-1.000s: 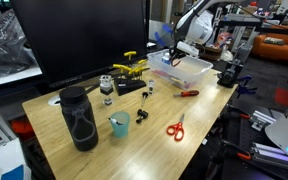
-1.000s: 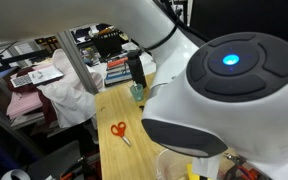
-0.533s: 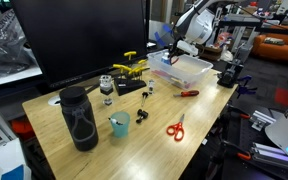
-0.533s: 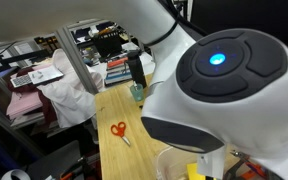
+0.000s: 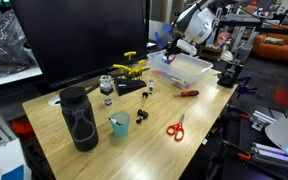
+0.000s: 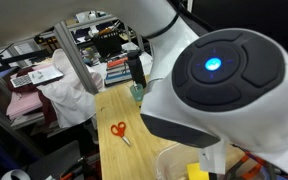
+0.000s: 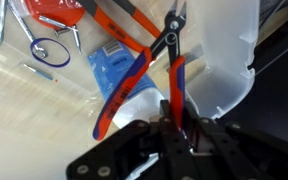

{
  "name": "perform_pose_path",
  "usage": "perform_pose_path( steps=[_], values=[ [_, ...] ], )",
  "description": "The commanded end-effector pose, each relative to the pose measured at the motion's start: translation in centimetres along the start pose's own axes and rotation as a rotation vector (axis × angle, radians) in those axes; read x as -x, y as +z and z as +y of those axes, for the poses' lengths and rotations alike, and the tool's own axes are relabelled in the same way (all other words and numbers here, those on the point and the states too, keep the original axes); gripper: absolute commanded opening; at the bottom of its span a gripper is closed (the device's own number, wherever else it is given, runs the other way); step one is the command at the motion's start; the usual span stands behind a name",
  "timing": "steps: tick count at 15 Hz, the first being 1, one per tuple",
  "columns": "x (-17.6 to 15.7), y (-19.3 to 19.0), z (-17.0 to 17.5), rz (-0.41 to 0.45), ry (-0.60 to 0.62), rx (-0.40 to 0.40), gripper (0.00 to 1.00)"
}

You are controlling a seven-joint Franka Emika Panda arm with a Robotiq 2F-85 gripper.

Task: Remove the red object from the storage box and put it on the table

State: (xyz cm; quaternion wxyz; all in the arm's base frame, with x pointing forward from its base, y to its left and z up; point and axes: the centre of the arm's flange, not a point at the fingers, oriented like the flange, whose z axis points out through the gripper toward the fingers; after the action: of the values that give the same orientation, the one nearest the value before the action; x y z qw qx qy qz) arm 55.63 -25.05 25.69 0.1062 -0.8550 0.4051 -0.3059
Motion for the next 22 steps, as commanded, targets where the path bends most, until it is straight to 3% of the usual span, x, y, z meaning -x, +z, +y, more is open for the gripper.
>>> perform_pose_path(
  steps=[1,8,9,10,21,22],
  values=[
    [0.19,0.12,1.4,0.027,-0.03,-0.039,0.04],
    [-0.07,0.35,1.97,0.054,-0.086,-0.065,0.04],
    [-0.27,0.5,1.3,0.028,-0.061,-0.052,0.04],
    [-0.21,0.63,1.46,0.026,-0.061,-0.051,0.15],
    [-0.04,0.76,1.39,0.022,-0.062,-0.052,0.15],
    [-0.04,0.76,1.39,0.023,-0.062,-0.052,0.04]
  ],
)
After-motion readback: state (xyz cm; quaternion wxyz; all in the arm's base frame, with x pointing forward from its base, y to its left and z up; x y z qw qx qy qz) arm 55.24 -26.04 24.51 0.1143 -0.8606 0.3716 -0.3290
